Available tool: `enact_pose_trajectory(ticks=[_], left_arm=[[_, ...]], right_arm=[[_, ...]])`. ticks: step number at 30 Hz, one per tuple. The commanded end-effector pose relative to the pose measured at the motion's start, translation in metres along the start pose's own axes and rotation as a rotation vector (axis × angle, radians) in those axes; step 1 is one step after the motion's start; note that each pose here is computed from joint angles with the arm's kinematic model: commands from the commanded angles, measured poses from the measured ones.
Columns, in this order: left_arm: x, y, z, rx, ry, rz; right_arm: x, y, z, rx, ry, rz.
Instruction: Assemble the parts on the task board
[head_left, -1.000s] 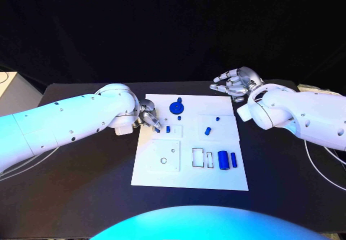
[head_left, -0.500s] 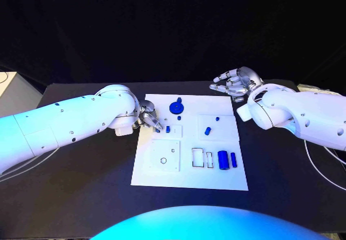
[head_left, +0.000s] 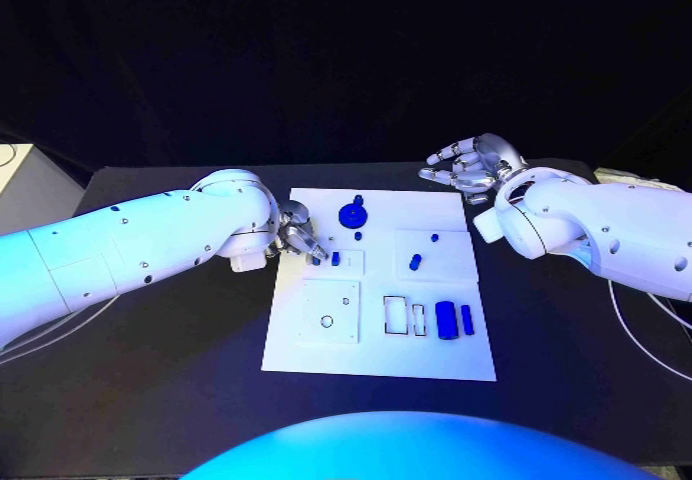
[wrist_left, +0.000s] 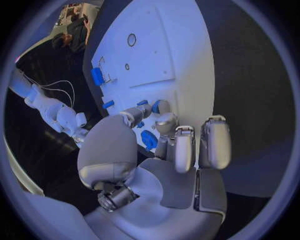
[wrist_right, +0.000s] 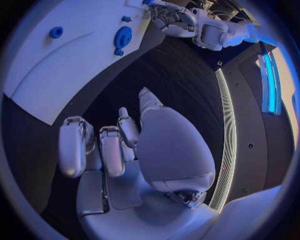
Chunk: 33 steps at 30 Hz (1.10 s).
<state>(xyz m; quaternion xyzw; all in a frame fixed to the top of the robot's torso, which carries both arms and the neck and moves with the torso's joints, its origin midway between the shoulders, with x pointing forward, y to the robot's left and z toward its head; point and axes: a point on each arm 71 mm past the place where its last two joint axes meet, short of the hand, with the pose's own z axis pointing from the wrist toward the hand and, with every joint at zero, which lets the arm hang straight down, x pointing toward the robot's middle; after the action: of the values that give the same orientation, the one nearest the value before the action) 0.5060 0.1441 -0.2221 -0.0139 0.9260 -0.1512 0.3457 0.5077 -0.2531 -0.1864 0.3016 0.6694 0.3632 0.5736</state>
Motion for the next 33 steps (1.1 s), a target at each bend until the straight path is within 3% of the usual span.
enact_pose_trajectory(ticks=[1,22,29,33], left_arm=[[0.0005,-0.0014,0.0003,0.006,0.002,-0.007],[-0.0025,0.0054,-0.0094,0.010,-0.045,-0.027],[-0.0076,0.0011,-0.0157,0.084,-0.083,-0.120],[-0.0153,-0.0026,-0.0218,0.174,-0.150,-0.223]], right_arm=[[0.001,0.001,0.000,-0.015,0.013,-0.004],[0.002,0.000,0.000,-0.013,0.016,-0.004],[0.002,-0.001,0.000,-0.012,0.016,-0.004],[0.002,-0.001,0.000,-0.011,0.015,-0.004]])
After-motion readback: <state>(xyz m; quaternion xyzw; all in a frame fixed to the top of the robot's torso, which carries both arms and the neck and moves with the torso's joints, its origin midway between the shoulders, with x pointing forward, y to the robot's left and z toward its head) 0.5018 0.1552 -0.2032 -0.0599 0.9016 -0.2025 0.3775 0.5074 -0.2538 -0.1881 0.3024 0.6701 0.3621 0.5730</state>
